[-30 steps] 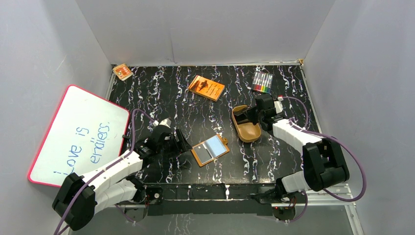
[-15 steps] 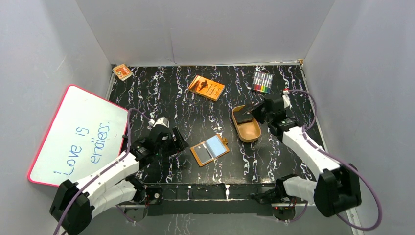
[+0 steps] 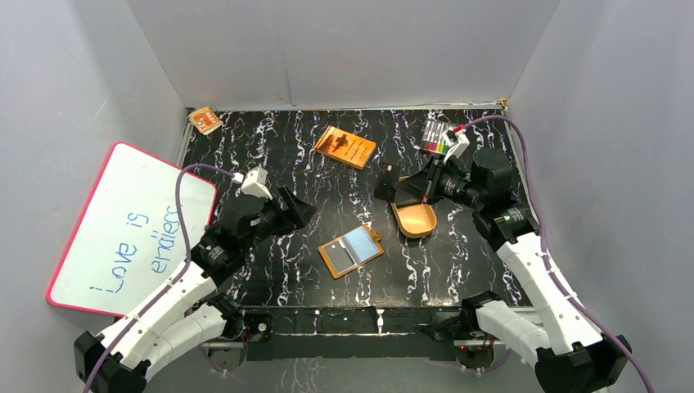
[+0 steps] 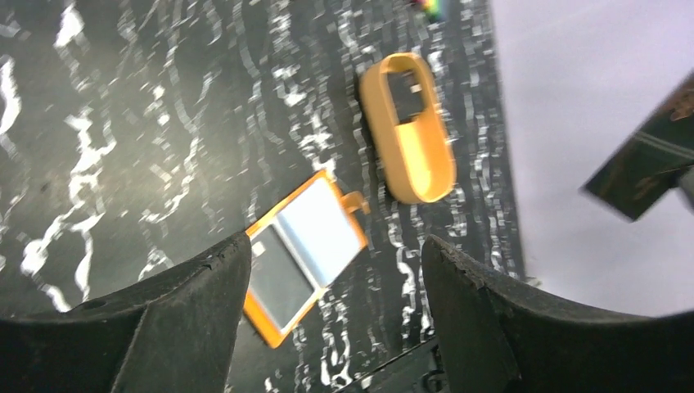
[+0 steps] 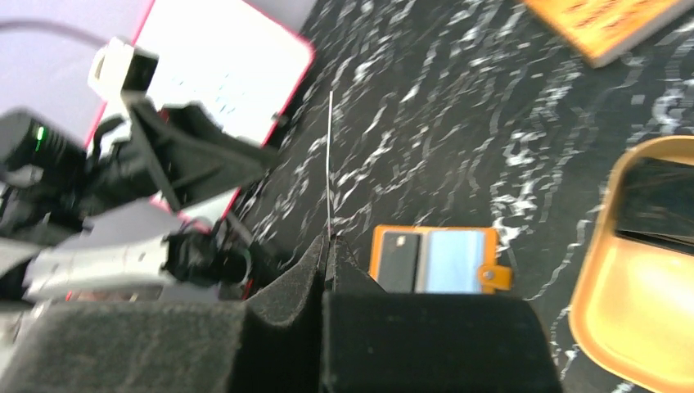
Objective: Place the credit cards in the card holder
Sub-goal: Adjust the card holder at the center of the board.
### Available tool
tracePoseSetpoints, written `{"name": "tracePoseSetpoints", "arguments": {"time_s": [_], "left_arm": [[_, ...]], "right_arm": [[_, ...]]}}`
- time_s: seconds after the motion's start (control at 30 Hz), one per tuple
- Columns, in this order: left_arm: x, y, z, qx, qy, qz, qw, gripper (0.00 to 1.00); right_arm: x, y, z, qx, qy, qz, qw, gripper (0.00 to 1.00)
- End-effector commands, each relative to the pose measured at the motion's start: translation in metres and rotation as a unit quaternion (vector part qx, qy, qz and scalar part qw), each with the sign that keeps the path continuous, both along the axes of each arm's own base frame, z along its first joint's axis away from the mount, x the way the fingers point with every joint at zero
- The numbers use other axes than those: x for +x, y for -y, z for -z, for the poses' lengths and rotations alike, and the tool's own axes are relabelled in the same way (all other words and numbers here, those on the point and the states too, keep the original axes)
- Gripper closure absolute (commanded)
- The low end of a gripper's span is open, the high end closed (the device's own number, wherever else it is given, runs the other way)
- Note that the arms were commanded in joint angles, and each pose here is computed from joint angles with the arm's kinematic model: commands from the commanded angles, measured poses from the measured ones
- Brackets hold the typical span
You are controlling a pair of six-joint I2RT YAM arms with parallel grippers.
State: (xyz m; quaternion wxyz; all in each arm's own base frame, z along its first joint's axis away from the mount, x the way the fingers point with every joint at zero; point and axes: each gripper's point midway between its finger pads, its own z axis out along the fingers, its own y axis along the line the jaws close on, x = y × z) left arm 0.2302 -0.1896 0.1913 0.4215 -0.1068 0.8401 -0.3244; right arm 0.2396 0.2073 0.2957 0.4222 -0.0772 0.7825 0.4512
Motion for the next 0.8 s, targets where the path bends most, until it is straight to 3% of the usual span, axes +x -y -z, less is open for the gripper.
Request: {"name": "tracePoseSetpoints", "arguments": {"time_s": [0.0,0.13,0.27,0.53,0.77], "left_arm": [[-0.001,0.021,-0.080,-0.072,0.126,0.065,0.987,0.25],[-0.029,0.046,-0.123,-0.144,0.197,0.166,0.955,0.22],[-0.051,0.062,-0.144,-0.202,0.220,0.239,0.924,0.19],[-0.072,0.091,-0.150,-0.275,0.189,0.340,0.879,0.19],[-0.075,0.104,-0.148,-0.291,0.162,0.379,0.863,0.20]], "right_arm": [[-0.055,-0.021,-0.033,0.042,0.057,-0.169,0.983,1.00],[-0.078,-0.029,-0.041,0.086,0.052,-0.242,0.965,1.00],[-0.087,-0.031,-0.049,0.112,0.053,-0.274,0.954,1.00],[-0.087,-0.035,-0.054,0.141,0.046,-0.286,0.947,1.00],[-0.088,-0.042,-0.048,0.145,0.037,-0.291,0.945,1.00]]}}
